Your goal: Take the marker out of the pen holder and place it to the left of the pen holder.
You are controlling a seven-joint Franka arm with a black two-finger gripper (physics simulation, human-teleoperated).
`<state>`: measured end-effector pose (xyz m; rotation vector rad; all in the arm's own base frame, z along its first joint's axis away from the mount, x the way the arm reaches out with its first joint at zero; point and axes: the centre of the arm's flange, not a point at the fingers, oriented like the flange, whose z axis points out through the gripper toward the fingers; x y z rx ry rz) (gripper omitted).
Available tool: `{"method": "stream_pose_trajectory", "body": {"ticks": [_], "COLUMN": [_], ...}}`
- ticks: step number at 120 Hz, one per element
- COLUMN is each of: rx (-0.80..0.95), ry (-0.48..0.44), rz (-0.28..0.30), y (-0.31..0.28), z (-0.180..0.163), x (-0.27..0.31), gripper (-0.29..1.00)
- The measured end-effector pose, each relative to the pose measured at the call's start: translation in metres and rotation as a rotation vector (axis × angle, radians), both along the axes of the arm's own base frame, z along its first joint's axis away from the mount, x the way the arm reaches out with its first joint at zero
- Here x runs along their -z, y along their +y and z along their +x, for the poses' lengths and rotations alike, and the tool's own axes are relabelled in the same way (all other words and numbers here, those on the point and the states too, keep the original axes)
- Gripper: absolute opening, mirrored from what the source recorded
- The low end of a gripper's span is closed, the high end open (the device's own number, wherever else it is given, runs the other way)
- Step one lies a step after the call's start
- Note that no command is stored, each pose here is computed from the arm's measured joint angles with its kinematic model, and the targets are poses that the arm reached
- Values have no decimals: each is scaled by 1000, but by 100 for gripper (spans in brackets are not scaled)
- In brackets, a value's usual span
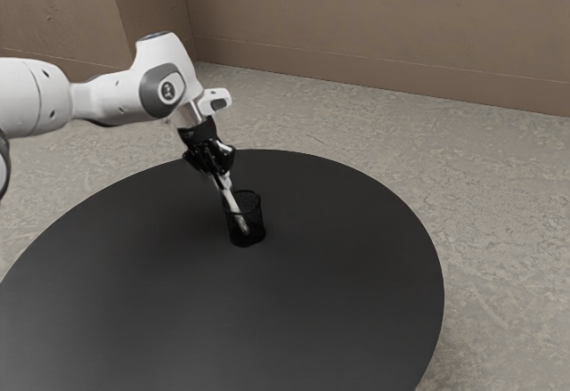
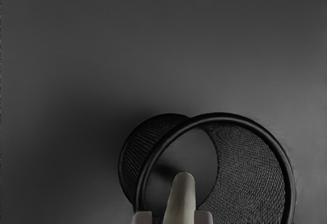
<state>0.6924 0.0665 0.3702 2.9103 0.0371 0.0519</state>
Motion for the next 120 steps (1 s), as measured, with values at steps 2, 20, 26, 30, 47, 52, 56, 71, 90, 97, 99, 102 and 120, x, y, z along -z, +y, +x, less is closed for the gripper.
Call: {"method": "stream_pose_trajectory", "body": {"ticks": [2,20,26,30,47,52,56,71,90,97,99,102,120], "rx": [0,0,-2,-4,-14,-23,-34,-85,-163,-188,-195,-208,-298], "ry": [-3,-35,-50,-60,-117,-140,-156,-202,-235,-251,-256,-266,-333], "rz": [1,14,20,24,41,47,50,59,64,68,68,68,67], "y": [0,-6,-6,-7,-7,-4,1,26,70,82,85,91,130], "z": [0,-3,-4,-5,-6,-6,-6,-3,0,3,4,6,12], "x": [-3,-28,-38,-45,-73,-82,-86,-91,-73,-60,-56,-49,-11], "gripper": [-7,-8,-8,-8,-8,-8,-8,-8,-8,-8,-8,-8,-8]}}
